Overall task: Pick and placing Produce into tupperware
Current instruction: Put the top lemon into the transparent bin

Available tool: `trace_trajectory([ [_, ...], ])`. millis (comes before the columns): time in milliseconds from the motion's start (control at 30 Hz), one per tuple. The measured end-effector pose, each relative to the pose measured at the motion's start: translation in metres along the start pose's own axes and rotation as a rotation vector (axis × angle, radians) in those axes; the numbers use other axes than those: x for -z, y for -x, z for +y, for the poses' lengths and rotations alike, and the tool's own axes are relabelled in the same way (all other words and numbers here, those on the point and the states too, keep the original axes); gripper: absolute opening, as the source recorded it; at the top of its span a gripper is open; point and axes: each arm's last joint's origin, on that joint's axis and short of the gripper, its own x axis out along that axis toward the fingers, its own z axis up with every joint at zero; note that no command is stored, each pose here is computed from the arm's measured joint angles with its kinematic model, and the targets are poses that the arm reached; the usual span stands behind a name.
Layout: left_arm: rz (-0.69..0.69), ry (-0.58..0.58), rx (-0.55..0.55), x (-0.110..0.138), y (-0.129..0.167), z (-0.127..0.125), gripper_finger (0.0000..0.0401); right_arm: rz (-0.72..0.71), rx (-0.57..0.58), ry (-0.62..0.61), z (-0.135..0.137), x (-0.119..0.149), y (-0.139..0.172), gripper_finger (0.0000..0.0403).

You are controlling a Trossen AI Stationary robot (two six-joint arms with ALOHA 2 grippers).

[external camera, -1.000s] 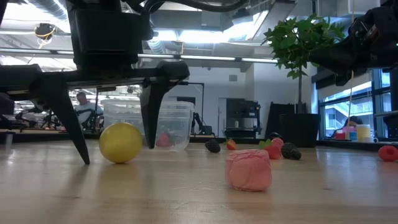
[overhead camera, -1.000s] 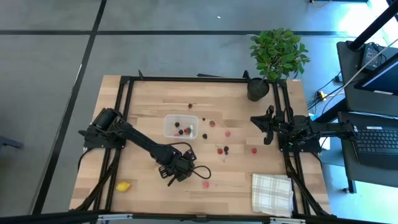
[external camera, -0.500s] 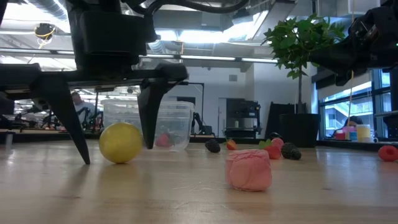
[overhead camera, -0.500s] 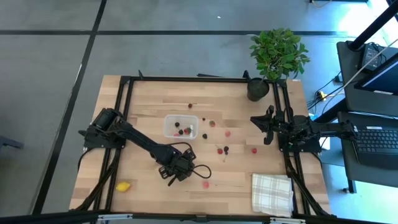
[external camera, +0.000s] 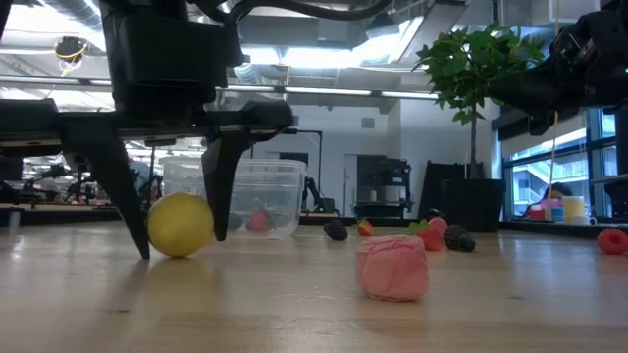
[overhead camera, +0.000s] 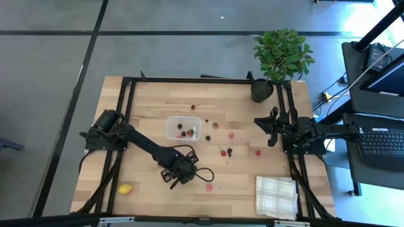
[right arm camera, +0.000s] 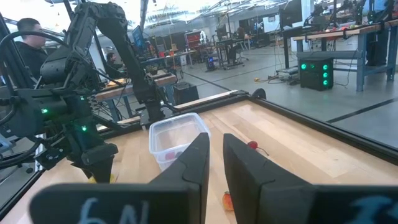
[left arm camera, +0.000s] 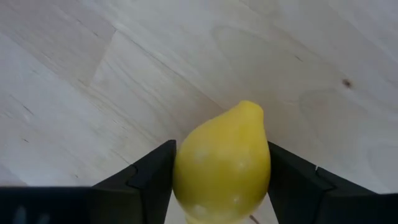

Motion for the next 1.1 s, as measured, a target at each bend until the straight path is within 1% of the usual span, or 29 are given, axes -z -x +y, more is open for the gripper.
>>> trace_trajectory([
  [300, -0.005, 0.005, -0.008, -0.001, 0.000, 0.000, 0.0211, 0.002, 0.000, -0.002, 0.000, 0.000, 0.000, 0.0051],
  [400, -0.009, 0.044, -0.013, -0.001, 0.002, 0.001, 0.0209, 0.003, 0.000, -0.002, 0.000, 0.000, 0.000, 0.0051],
  [467, -0.006, 0.096, -0.016, 0.000, 0.002, 0.002, 0.0209, 0.003, 0.000, -0.002, 0.000, 0.000, 0.000, 0.0051],
  [633, 0.004, 0.206, -0.066, 0.004, 0.013, 0.013, 0.0208, 0.003, 0.000, -0.002, 0.000, 0.000, 0.000, 0.0051],
  [800, 0.045, 0.319, -0.123, 0.018, 0.032, 0.025, 0.0207, 0.003, 0.001, -0.002, 0.000, 0.000, 0.000, 0.0051],
  [933, 0.064, 0.459, -0.212, 0.033, 0.054, 0.037, 0.0207, 0.003, 0.001, -0.002, 0.000, 0.000, 0.000, 0.0051],
  [1100, 0.037, 0.691, -0.333, 0.054, 0.082, 0.055, 0.0207, 0.003, 0.000, -0.002, 0.000, 0.000, 0.000, 0.0051],
])
